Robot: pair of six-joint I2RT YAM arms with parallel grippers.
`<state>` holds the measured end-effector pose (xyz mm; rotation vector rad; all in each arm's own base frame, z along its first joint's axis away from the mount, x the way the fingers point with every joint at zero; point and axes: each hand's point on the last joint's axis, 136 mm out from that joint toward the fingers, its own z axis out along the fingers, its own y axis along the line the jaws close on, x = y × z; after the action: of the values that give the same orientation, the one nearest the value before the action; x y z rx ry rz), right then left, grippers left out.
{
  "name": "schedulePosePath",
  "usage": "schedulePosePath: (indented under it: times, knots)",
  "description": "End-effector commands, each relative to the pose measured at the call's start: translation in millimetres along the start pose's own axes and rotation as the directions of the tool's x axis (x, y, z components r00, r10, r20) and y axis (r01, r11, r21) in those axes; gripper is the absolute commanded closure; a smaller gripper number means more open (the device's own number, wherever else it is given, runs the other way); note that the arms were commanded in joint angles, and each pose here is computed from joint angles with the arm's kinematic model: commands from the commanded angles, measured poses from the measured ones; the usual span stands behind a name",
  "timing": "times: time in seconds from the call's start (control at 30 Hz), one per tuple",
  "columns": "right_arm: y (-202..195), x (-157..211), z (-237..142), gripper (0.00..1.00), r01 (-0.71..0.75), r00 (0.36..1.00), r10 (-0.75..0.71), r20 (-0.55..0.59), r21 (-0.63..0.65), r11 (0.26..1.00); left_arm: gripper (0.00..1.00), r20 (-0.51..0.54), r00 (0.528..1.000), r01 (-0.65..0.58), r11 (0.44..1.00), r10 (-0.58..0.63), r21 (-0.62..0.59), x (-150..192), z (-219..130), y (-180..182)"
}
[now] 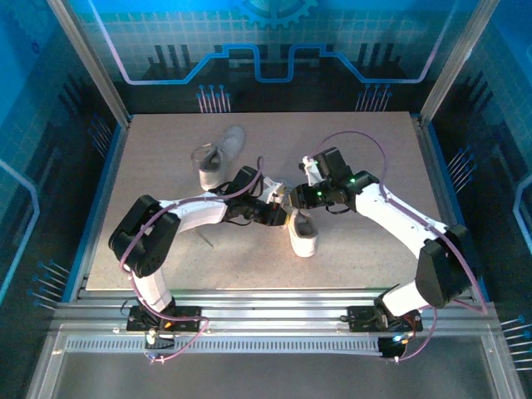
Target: Tie the shoes
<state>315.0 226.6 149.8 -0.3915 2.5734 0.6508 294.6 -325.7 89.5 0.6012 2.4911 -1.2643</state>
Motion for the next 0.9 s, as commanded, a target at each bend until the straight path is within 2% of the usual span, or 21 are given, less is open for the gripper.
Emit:
schedulePosePath:
  times: [0.0, 0.1, 0.4, 0.87]
  knots:
    - [-3, 12, 14, 0.61, -0.072, 0.996, 0.070, -0.060, -0.026, 0.997, 1.00, -0.030, 0.998, -0.053, 0.997, 0.055, 0.060, 4, 4, -11]
    - [-2, 13, 18, 0.57, -0.104, 0.992, 0.099, -0.080, -0.054, 0.993, 1.00, -0.028, 0.995, -0.098, 0.992, 0.100, 0.075, 4, 2, -15]
    - [0, 7, 29, 0.57, -0.174, 0.983, 0.168, -0.078, -0.080, 0.981, 1.00, -0.032, 0.989, -0.141, 0.987, 0.144, 0.078, 6, 2, -14]
    - [-2, -3, 41, 0.63, -0.251, 0.967, 0.243, -0.077, -0.111, 0.962, 1.00, 0.011, 0.987, -0.162, 0.984, 0.162, 0.075, 4, 3, -12]
